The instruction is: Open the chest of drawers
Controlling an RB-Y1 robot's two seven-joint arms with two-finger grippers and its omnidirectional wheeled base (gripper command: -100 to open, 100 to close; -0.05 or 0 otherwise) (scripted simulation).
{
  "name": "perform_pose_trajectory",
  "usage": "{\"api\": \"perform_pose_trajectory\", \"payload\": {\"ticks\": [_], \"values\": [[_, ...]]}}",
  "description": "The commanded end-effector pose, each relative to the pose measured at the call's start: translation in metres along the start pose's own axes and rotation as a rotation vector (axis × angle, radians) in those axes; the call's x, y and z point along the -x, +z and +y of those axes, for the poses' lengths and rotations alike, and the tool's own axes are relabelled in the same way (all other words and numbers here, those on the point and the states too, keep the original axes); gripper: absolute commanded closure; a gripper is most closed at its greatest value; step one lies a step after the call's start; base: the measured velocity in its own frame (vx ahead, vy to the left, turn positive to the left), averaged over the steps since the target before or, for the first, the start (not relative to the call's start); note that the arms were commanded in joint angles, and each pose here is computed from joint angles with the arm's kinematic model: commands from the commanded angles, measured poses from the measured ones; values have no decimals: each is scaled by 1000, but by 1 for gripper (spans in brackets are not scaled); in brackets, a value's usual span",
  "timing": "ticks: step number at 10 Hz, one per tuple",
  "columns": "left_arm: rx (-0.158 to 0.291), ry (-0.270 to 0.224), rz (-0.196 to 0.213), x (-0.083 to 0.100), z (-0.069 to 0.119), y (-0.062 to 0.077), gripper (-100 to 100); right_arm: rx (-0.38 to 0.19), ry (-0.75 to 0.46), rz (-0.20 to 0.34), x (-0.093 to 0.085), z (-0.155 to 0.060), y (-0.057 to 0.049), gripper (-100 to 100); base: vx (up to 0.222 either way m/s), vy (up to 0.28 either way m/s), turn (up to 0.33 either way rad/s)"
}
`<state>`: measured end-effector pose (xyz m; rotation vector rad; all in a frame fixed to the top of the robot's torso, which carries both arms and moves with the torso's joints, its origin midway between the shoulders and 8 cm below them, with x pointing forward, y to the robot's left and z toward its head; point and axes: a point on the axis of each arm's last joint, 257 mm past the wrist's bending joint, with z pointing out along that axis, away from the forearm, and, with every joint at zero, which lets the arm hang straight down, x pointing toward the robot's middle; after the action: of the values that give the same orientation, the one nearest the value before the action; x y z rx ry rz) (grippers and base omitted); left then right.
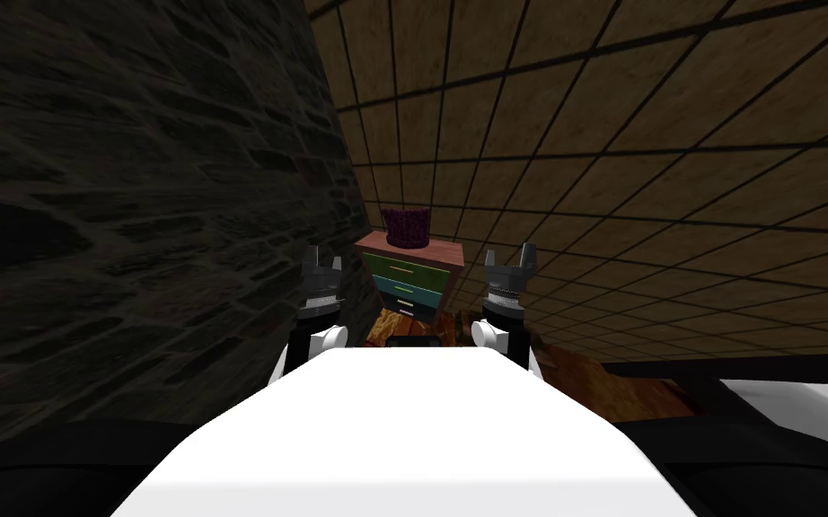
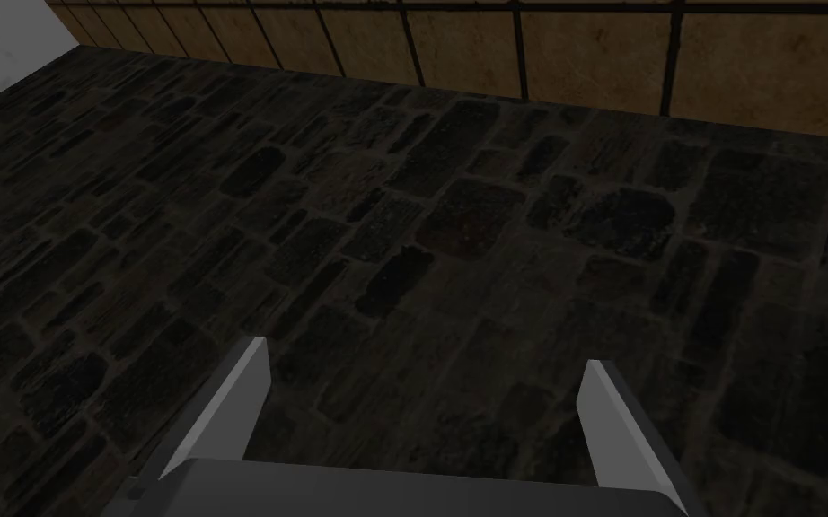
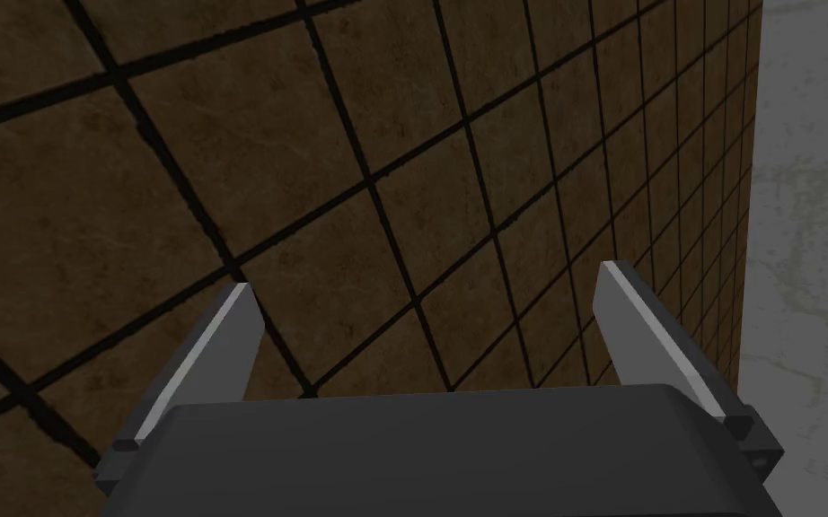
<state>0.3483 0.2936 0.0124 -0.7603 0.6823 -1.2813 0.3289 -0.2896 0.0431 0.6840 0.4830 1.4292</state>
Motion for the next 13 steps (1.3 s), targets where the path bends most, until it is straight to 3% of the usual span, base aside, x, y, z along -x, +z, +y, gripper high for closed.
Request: {"api": "perform_pose_trajectory", "payload": {"ticks": [1,9,10,13], "values": [[0,0,0,0,0,0,0,0,0,0,0,0,0,0,0,0,0],[0,0,0,0,0,0,0,0,0,0,0,0,0,0,0,0,0],[21,12,31,-4,5,0,-100,0,0,0,0,0,0,0,18,-6,-40],[91,26,73,-9,21,-3,-100,0,0,0,0,0,0,0,34,-9,-77]]}}
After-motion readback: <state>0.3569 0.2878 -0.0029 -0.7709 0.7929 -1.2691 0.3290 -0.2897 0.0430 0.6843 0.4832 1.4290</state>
